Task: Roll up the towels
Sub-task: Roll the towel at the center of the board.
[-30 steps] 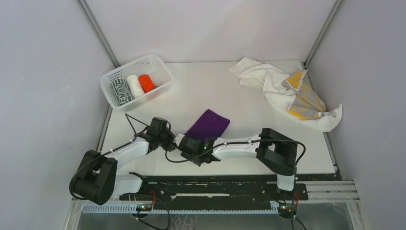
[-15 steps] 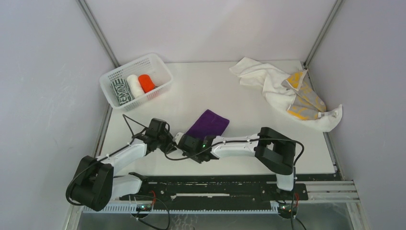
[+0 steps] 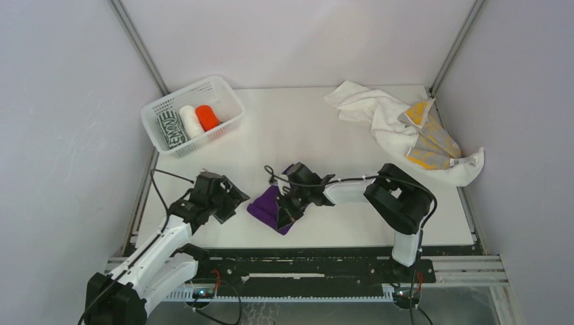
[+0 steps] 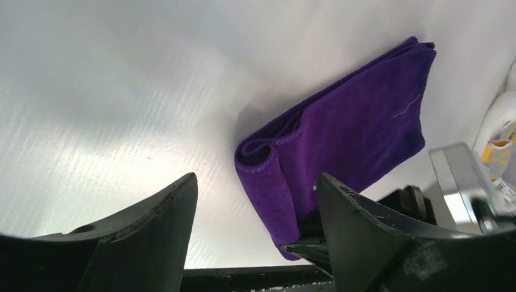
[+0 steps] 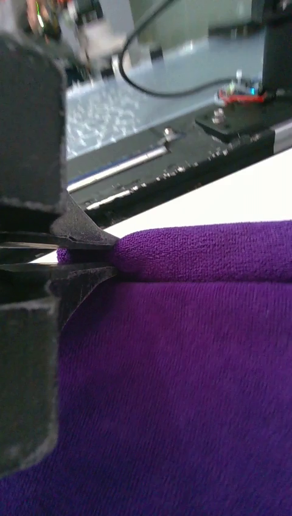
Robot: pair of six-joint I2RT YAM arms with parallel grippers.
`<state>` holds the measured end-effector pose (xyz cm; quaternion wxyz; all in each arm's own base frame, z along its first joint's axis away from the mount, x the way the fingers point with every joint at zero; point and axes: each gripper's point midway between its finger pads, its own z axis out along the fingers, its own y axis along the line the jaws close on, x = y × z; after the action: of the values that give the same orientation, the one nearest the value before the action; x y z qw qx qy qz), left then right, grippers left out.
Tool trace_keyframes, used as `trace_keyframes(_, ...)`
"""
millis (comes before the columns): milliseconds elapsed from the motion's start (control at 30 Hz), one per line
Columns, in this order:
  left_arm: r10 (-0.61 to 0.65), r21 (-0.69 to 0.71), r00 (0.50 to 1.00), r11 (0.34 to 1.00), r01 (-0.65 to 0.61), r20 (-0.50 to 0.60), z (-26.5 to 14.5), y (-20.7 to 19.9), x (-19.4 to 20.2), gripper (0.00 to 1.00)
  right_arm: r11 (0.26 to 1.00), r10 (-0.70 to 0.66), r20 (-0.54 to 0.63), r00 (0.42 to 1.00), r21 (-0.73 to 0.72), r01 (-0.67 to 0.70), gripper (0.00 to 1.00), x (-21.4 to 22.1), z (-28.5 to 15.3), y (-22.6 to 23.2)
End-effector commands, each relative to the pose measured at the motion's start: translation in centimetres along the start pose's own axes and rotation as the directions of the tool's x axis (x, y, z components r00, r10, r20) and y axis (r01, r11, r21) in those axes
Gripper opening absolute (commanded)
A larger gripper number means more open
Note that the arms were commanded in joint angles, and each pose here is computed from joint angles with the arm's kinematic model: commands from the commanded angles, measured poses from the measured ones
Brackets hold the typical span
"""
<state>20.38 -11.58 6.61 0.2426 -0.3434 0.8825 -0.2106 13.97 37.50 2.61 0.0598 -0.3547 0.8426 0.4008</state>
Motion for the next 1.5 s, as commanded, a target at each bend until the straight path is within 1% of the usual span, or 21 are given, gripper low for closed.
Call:
trace_keyframes(0, 0.004, 0.029, 1.000, 1.000, -0.003, -0.024, -0.5, 0.2, 0.7, 0.77, 0.926, 0.170, 0.018, 0.985, -0.345, -0.154, 0.00, -1.1, -1.6, 3.3)
trace_keyframes(167, -0.016, 0.111, 0.996, 0.993, 0.026, -0.083, -0.3, -0.7, 2.1, 0.78, 0.843, 0.328, 0.024, 0.944, -0.459, -0.281, 0.00, -1.6, -2.3, 1.9)
trace_keyframes(200, -0.018, 0.128, 0.996, 0.991, 0.030, -0.092, -0.1, -0.9, 2.3, 0.78, 0.816, 0.376, 0.011, 0.927, -0.478, -0.325, 0.00, -1.6, -2.3, 1.7)
trace_keyframes(233, -0.019, 0.141, 0.995, 0.989, 0.033, -0.100, 0.0, -1.2, 2.5, 0.78, 0.801, 0.393, 0.021, 0.919, -0.500, -0.331, 0.00, -1.9, -2.4, 1.5)
trace_keyframes(400, -0.013, 0.161, 0.993, 0.986, 0.032, -0.120, 0.6, -2.1, 3.0, 0.78, 0.740, 0.491, -0.012, 0.871, -0.522, -0.425, 0.00, -1.1, -1.7, 0.0)
trace_keyframes(500, -0.013, 0.146, 0.992, 0.989, 0.031, -0.126, 1.3, -2.1, 3.1, 0.76, 0.729, 0.518, -0.024, 0.855, -0.511, -0.456, 0.00, -0.6, -1.3, -0.6)
trace_keyframes(733, -0.012, 0.117, 0.990, 0.993, 0.029, -0.144, 3.0, -2.3, 3.4, 0.67, 0.723, 0.542, -0.032, 0.840, -0.492, -0.485, 0.00, -0.4, -1.1, -1.2)
trace_keyframes(900, 0.002, 0.084, 0.991, 0.996, 0.009, -0.132, 4.1, -2.1, 3.3, 0.55, 0.730, 0.542, -0.030, 0.840, -0.478, -0.488, 0.00, -0.2, -1.1, -1.3)
trace_keyframes(1067, 0.035, 0.040, 0.994, 0.999, -0.031, -0.108, 4.8, -1.6, 3.1, 0.36, 0.775, 0.505, -0.024, 0.863, -0.426, -0.466, 0.02, 0.0, -1.1, -1.3)
trace_keyframes(1100, 0.040, 0.033, 0.994, 0.999, -0.037, -0.105, 4.9, -1.7, 3.1, 0.31, 0.791, 0.487, -0.020, 0.873, -0.414, -0.451, 0.03, -0.1, -1.2, -1.1)
trace_keyframes(1133, 0.047, 0.022, 0.994, 0.999, -0.045, -0.103, 4.9, -1.6, 2.9, 0.28, 0.810, 0.461, -0.011, 0.887, -0.403, -0.426, 0.06, -0.4, -1.4, -0.6)
trace_keyframes(1233, 0.071, -0.004, 0.993, 0.997, -0.071, -0.097, 4.5, -1.5, 2.6, 0.12, 0.883, 0.364, 0.033, 0.931, -0.332, -0.333, 0.18, -1.0, -2.1, 0.2)
trace_keyframes(1300, 0.080, -0.024, 0.992, 0.996, -0.083, -0.094, 4.0, -1.3, 2.5, 0.04, 0.939, 0.277, 0.055, 0.959, -0.228, -0.258, 0.27, -0.9, -2.5, 0.6)
trace_keyframes(1333, 0.084, -0.032, 0.992, 0.996, -0.087, -0.092, 3.8, -1.3, 2.3, 0.01, 0.966, 0.214, 0.078, 0.974, -0.164, -0.199, 0.32, -1.2, -2.8, 0.8)
trace_keyframes(1400, 0.092, -0.046, 0.992, 0.994, -0.096, -0.091, 3.4, -1.2, 2.2, 0.00, 0.995, 0.095, 0.100, 0.990, -0.025, -0.093, 0.39, -1.4, -3.3, 1.0)
trace_keyframes(1467, 0.092, -0.052, 0.991, 0.994, -0.098, -0.097, 3.0, -1.1, 2.3, 0.00, 0.994, -0.023, 0.114, 0.993, 0.112, 0.010, 0.45, -1.7, -3.9, 1.1)
